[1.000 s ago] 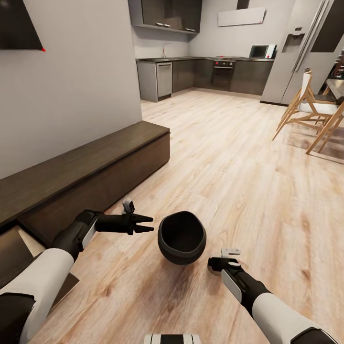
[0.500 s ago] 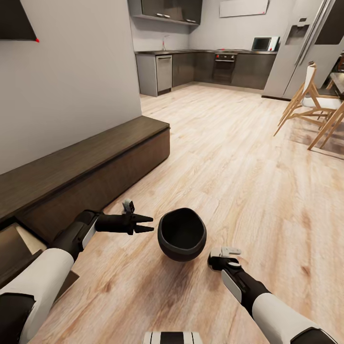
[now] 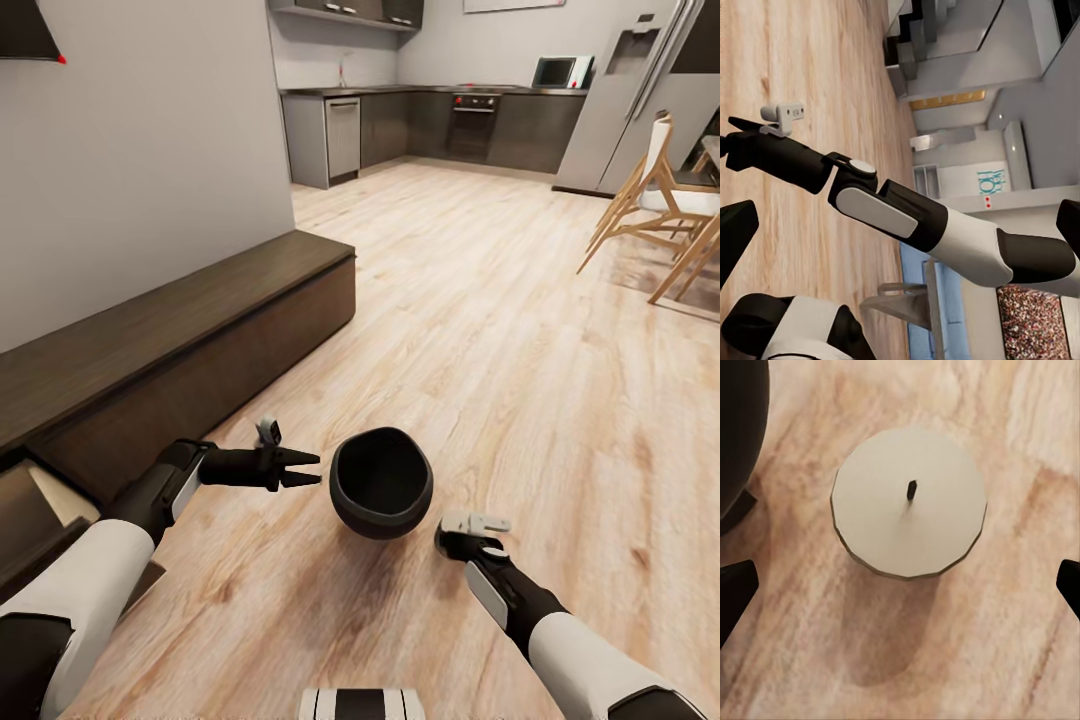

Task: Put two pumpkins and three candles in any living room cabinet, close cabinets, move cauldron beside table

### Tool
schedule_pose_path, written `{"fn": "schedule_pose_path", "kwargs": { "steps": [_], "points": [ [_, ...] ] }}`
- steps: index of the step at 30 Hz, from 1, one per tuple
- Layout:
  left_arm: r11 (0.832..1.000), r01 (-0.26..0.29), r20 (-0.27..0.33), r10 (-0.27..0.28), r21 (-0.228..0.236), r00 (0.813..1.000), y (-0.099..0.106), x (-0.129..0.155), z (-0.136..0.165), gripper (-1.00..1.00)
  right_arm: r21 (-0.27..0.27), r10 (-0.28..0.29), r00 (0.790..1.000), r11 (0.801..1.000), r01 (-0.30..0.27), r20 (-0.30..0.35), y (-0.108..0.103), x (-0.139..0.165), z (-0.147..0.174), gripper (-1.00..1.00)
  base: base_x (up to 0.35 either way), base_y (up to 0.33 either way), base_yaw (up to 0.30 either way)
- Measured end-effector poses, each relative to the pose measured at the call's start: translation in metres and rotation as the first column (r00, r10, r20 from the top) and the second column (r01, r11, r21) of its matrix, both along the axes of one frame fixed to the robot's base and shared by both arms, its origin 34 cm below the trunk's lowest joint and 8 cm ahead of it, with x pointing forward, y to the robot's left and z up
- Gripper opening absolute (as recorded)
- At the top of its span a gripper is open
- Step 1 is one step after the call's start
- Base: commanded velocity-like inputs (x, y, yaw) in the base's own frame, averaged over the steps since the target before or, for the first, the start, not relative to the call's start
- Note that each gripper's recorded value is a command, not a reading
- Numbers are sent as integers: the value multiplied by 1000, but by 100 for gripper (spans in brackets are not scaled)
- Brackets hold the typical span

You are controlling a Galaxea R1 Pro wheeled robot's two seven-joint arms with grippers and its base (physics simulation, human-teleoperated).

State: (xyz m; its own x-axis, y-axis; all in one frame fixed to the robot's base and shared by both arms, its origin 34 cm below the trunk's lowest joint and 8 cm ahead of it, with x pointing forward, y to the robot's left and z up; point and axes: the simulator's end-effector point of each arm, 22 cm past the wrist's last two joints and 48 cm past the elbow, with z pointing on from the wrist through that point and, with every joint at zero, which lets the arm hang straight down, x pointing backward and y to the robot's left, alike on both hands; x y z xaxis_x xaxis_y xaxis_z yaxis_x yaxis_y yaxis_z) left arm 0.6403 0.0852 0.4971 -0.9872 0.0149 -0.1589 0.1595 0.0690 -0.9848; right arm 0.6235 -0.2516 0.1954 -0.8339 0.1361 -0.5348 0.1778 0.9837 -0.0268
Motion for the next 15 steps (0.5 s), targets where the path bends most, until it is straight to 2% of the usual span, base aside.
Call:
{"fn": "schedule_pose_path", "kwargs": {
  "steps": [7,15],
  "points": [
    [1000,0,-29,0,0,1000,0,0,-17,100,0,-3,1000,1000,3,-25,-1,-8,-16,100,0,0,0],
    [1000,0,-27,0,-1,1000,0,0,-16,100,-1,-3,1000,1000,3,-25,-1,-8,-15,100,0,0,0]
  ]
}}
